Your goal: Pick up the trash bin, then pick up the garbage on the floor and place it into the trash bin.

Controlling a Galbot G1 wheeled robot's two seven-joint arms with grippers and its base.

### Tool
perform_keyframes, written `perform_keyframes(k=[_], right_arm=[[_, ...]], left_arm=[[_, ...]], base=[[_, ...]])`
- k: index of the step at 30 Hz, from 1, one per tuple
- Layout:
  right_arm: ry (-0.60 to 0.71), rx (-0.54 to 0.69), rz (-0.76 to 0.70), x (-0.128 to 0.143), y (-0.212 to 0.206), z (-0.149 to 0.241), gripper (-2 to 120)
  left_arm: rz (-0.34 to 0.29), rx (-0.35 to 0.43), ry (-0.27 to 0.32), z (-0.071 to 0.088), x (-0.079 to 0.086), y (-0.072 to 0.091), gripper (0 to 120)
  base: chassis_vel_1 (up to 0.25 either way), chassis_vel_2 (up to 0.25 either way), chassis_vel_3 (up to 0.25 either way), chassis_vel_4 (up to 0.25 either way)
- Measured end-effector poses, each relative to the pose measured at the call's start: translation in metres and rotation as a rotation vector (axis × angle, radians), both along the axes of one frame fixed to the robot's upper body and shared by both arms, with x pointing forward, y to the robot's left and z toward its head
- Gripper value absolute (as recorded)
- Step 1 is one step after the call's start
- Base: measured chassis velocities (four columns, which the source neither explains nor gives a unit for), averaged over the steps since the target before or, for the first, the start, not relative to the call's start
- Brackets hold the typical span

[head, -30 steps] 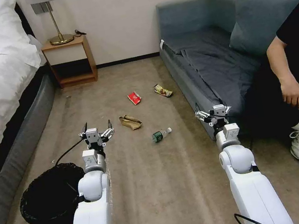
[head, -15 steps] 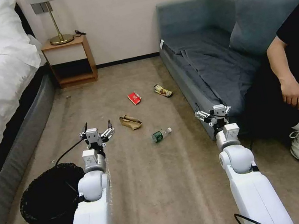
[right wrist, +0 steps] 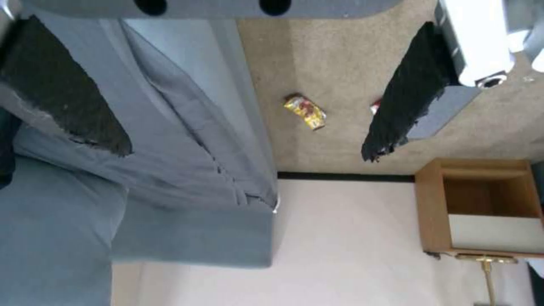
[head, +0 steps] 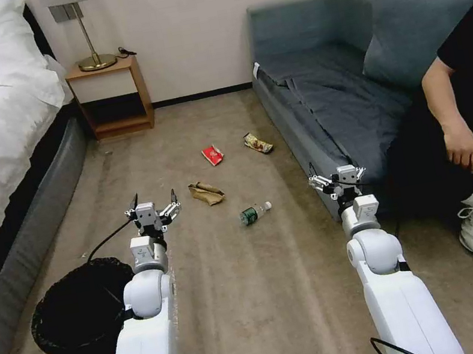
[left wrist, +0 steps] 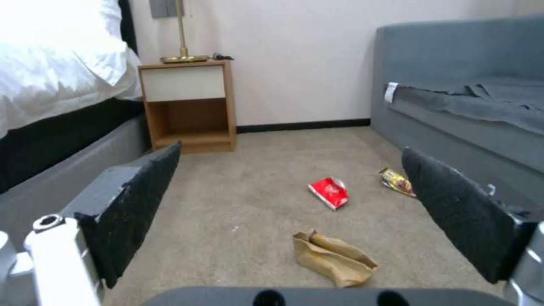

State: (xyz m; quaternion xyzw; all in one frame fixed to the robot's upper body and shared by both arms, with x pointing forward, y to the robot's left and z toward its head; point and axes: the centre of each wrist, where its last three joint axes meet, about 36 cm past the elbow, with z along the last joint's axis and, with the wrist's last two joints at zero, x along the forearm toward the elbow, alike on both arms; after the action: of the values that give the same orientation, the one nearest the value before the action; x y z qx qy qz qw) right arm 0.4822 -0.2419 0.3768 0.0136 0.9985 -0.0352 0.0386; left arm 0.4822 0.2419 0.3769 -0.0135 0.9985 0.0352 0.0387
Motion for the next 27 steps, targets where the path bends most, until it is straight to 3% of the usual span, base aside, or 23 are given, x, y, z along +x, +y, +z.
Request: perform_keyframes(k=[5,7,10,13,17,18,27], right_arm=[[0.008,0.012,-0.015,-0.007,-0.006,0.002,100],[0.031,0.039,-0.06,-0.026,-0.021,0.008,100],[0.045,0.052,-0.079,-0.035,-0.028,0.012,100],[0.091,0.091,-0.13,-0.066,-0.046,0.027,100],[0.122,0.113,-0.151,-0.084,-0.054,0.038,100],[0.147,0.125,-0.161,-0.096,-0.058,0.047,100],[0.263,0.163,-0.167,-0.141,-0.063,0.082,100]], left_arm=[[0.004,-0.006,0.002,0.007,-0.001,0.002,100],[0.014,-0.014,0.015,0.022,-0.004,0.007,100],[0.015,-0.019,0.027,0.029,-0.006,0.007,100],[0.017,-0.025,0.083,0.05,-0.016,0.009,100],[0.013,-0.022,0.128,0.06,-0.023,0.008,100],[0.009,-0.016,0.163,0.066,-0.029,0.008,100],[0.005,-0.01,0.195,0.071,-0.034,0.007,100]], base=[[0.0,0.0,0.0,0.0],[0.0,0.0,0.0,0.0],[0.0,0.0,0.0,0.0],[0.0,0.0,0.0,0.0],[0.0,0.0,0.0,0.0],[0.0,0.0,0.0,0.0],[0.0,0.0,0.0,0.0]])
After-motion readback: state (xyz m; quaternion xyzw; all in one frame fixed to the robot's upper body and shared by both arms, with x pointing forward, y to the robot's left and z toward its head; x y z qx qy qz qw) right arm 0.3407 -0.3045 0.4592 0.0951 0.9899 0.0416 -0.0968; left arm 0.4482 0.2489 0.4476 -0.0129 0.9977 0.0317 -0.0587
